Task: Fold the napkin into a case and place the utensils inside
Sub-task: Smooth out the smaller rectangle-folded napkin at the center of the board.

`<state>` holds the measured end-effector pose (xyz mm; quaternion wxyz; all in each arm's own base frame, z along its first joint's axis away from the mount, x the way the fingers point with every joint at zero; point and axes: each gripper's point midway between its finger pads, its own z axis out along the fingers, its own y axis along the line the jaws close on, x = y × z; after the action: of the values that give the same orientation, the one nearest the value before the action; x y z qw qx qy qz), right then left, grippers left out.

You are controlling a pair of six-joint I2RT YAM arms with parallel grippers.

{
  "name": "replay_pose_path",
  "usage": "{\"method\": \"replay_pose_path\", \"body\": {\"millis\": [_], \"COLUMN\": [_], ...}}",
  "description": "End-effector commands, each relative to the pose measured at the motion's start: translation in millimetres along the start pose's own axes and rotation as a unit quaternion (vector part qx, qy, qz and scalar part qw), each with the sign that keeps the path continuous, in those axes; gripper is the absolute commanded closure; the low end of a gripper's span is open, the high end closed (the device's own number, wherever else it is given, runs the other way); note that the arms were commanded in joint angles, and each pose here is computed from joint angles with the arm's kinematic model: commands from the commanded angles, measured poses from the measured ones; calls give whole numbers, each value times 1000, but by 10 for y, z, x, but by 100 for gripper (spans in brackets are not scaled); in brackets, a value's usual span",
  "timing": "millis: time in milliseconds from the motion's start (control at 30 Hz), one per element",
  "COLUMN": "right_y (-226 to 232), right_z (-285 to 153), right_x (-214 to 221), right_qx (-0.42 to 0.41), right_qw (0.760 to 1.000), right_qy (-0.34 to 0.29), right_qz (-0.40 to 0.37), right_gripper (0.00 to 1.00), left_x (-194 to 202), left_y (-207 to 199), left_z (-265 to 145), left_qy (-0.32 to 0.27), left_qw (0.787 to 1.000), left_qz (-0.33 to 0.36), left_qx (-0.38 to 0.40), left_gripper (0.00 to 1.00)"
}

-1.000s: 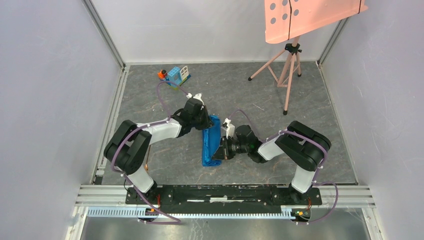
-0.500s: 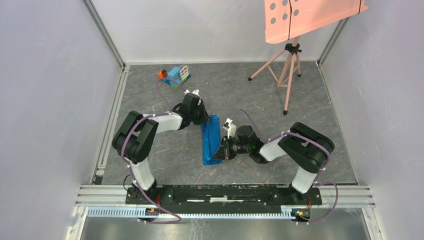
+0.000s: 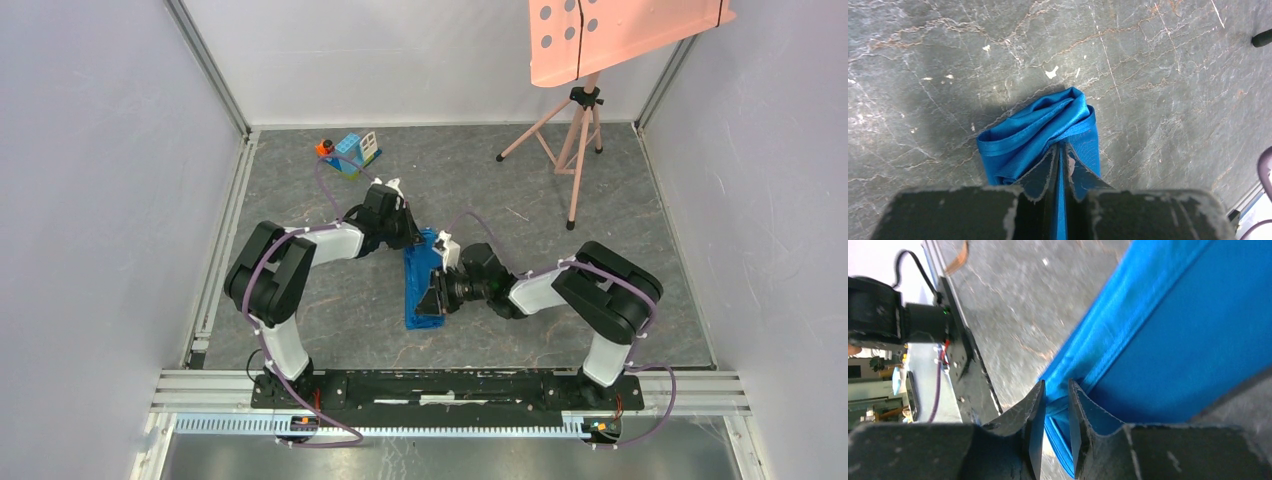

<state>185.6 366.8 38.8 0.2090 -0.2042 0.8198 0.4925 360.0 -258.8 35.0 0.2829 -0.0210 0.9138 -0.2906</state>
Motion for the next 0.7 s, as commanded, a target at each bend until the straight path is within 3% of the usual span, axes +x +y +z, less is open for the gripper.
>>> {"method": "replay_pose_path", "body": {"millis": [0, 200, 333, 500, 667], "right_y": [-159, -535, -463, 35, 47], "right_z": [-72, -351, -475, -491, -388], "right_x": [271, 530, 528, -24, -756], "right_qx": [20, 114, 111, 64, 135], "right_qw": [1000, 988, 981, 979, 965], "right_qy": [22, 75, 109, 64, -8], "right_qz": [-2, -72, -120, -180, -227], "right_gripper": [71, 71, 67, 47, 28], "left_x": [-140, -271, -375, -411, -304], "left_y": [24, -308, -604, -538, -277], "left_z": [-13, -299, -747, -1294, -1598], "left_qy": [-7, -12, -35, -65, -82], "left_qw": [1000, 999, 995, 995, 995], "left_qz": [8, 5, 8, 14, -13], "left_qx": [-2, 48, 92, 71, 50], "left_gripper": [89, 86, 78, 65, 58]}}
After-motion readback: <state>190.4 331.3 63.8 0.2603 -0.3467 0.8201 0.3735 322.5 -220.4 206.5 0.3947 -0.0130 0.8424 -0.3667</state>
